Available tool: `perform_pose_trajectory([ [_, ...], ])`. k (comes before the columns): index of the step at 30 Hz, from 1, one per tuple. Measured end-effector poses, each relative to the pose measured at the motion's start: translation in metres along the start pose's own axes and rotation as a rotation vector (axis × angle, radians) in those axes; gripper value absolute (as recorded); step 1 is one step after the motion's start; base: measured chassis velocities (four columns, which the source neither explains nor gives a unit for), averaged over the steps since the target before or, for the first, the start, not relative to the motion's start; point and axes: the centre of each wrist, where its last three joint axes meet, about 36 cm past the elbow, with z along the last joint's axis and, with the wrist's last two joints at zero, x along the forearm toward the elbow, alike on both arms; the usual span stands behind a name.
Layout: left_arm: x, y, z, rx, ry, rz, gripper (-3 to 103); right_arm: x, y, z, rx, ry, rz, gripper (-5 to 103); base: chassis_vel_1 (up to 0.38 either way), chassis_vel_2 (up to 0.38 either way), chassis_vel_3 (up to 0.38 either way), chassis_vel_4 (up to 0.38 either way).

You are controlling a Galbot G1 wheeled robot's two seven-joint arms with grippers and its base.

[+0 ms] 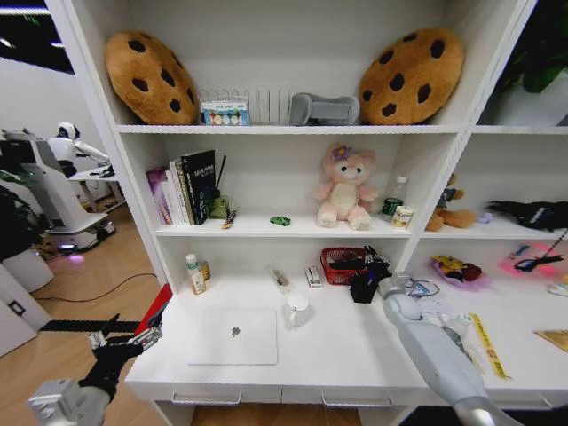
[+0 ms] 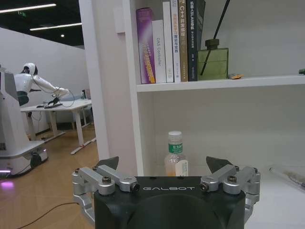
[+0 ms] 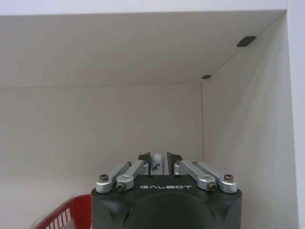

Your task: Organize the objects on the table.

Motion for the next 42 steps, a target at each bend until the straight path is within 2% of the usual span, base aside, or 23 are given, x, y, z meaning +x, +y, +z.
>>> perform_pose_trajectory([
  [1,0.000,0.000,0.000,0.000,0.000,0.000,100,0.000,0.000,0.000,0.000,0.000,0.000,16,0.000,0.000,0.000,0.000],
  [3,0.000,0.000,0.000,0.000,0.000,0.000,100,0.008,0.000,0.002,0.006,0.004,-0.005,27,0.000,0.000,0.000,0.000],
  [4,0.000,0.000,0.000,0.000,0.000,0.000,100,0.008,0.000,0.002,0.006,0.004,-0.005,27,0.000,0.000,0.000,0.000],
  [7,0.000,0.000,0.000,0.000,0.000,0.000,100,0.017,-0.002,0.002,0.013,-0.008,-0.009,43,0.000,0.000,0.000,0.000],
  [8,0.000,0.000,0.000,0.000,0.000,0.000,100,0.017,-0.002,0.002,0.013,-0.008,-0.009,43,0.000,0.000,0.000,0.000],
  [11,0.000,0.000,0.000,0.000,0.000,0.000,100,0.032,-0.003,-0.005,0.018,-0.018,-0.026,60,0.000,0.000,0.000,0.000],
  [12,0.000,0.000,0.000,0.000,0.000,0.000,100,0.032,-0.003,-0.005,0.018,-0.018,-0.026,60,0.000,0.000,0.000,0.000],
  [14,0.000,0.000,0.000,0.000,0.000,0.000,100,0.048,0.000,-0.016,0.011,-0.034,-0.049,71,0.000,0.000,0.000,0.000],
  [15,0.000,0.000,0.000,0.000,0.000,0.000,100,0.048,0.000,-0.016,0.011,-0.034,-0.049,71,0.000,0.000,0.000,0.000],
  [16,0.000,0.000,0.000,0.000,0.000,0.000,100,0.056,0.002,-0.018,0.013,-0.038,-0.052,71,0.000,0.000,0.000,0.000],
  [18,0.000,0.000,0.000,0.000,0.000,0.000,100,0.077,0.007,-0.027,0.015,-0.047,-0.046,82,0.000,0.000,0.000,0.000],
  [19,0.000,0.000,0.000,0.000,0.000,0.000,100,0.077,0.007,-0.027,0.015,-0.047,-0.046,82,0.000,0.000,0.000,0.000],
  [21,0.000,0.000,0.000,0.000,0.000,0.000,100,0.107,0.015,-0.037,0.010,-0.031,-0.021,91,0.000,0.000,0.000,0.000],
  [22,0.000,0.000,0.000,0.000,0.000,0.000,100,0.107,0.015,-0.037,0.010,-0.031,-0.021,91,0.000,0.000,0.000,0.000],
  [24,0.000,0.000,0.000,0.000,0.000,0.000,100,0.141,0.017,-0.050,0.020,0.026,0.021,100,0.000,0.000,0.000,0.000],
  [28,0.000,0.000,0.000,0.000,0.000,0.000,100,0.163,0.010,-0.062,0.040,0.093,0.051,100,0.000,0.000,0.000,0.000],
  [30,0.000,0.000,0.000,0.000,0.000,0.000,100,0.189,0.002,-0.074,0.055,0.153,0.068,100,0.000,0.000,0.000,0.000],
  [32,0.000,0.000,0.000,0.000,0.000,0.000,100,0.207,-0.005,-0.079,0.048,0.219,0.082,100,0.000,0.000,0.000,0.000],
  [33,0.000,0.000,0.000,0.000,0.000,0.000,100,0.207,-0.005,-0.079,0.048,0.219,0.082,100,0.000,0.000,0.000,0.000],
  [35,0.000,0.000,0.000,0.000,0.000,0.000,100,0.214,-0.008,-0.078,0.039,0.255,0.091,100,0.000,0.000,0.000,0.000],
  [38,0.000,0.000,0.000,0.000,0.000,0.000,100,0.224,-0.017,-0.063,-0.029,0.379,0.109,100,0.000,0.000,0.000,0.000],
  [42,0.000,0.000,0.000,0.000,0.000,0.000,100,0.221,-0.018,-0.052,-0.063,0.436,0.112,100,0.000,0.000,0.000,0.000],
])
